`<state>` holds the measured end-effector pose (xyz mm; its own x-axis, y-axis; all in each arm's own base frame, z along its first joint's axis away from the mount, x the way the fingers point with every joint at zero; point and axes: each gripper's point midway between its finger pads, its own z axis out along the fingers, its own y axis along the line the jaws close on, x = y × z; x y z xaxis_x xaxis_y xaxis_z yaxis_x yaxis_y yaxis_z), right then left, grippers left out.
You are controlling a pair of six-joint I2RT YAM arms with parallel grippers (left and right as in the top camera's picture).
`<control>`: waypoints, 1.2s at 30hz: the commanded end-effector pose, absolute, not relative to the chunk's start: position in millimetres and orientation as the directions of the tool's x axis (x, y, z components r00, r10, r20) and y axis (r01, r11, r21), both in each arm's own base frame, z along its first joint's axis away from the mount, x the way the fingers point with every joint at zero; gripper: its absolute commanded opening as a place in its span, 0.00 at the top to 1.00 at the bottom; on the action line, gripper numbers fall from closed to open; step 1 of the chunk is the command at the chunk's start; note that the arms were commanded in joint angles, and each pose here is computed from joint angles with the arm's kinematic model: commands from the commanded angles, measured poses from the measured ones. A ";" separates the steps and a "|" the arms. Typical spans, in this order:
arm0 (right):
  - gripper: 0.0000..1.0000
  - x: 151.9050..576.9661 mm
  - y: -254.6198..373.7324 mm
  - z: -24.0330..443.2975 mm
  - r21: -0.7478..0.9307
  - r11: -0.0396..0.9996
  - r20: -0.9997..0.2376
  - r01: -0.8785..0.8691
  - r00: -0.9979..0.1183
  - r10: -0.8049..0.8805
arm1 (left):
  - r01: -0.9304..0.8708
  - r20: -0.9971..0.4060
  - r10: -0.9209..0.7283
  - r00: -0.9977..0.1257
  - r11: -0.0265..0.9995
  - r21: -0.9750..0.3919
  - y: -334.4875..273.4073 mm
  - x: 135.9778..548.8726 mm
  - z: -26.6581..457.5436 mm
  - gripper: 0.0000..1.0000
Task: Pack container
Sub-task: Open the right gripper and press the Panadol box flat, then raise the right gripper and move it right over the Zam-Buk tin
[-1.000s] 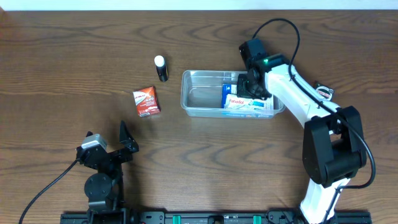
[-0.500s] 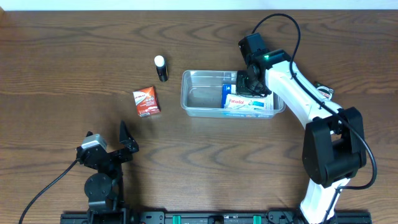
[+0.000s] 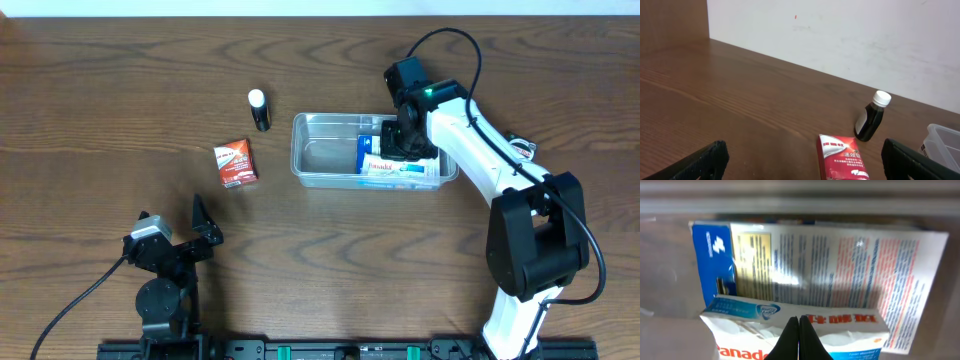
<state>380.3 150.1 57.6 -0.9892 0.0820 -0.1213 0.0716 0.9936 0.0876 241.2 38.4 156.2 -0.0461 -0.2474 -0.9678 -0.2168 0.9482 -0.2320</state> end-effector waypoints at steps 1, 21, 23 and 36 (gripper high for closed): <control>0.99 378.4 158.1 61.3 0.109 0.993 -0.114 0.036 -0.992 0.049 | -0.255 -0.966 -0.243 -0.089 0.943 -0.214 43.4 239.6 138.5 0.02; 0.99 407.9 162.1 75.6 0.160 0.987 -0.219 -0.030 -0.976 0.006 | -0.255 -0.966 -0.243 -0.089 0.943 -0.214 43.4 239.6 138.5 0.02; 0.99 421.2 159.7 96.0 0.170 0.985 -0.259 -0.032 -0.966 0.013 | -0.255 -0.966 -0.243 -0.089 0.943 -0.214 43.4 239.6 138.5 0.02; 0.99 420.2 11.3 188.0 -0.018 0.983 -0.252 0.182 -0.952 0.172 | -0.255 -0.966 -0.243 -0.089 0.943 -0.214 43.4 239.6 138.5 0.02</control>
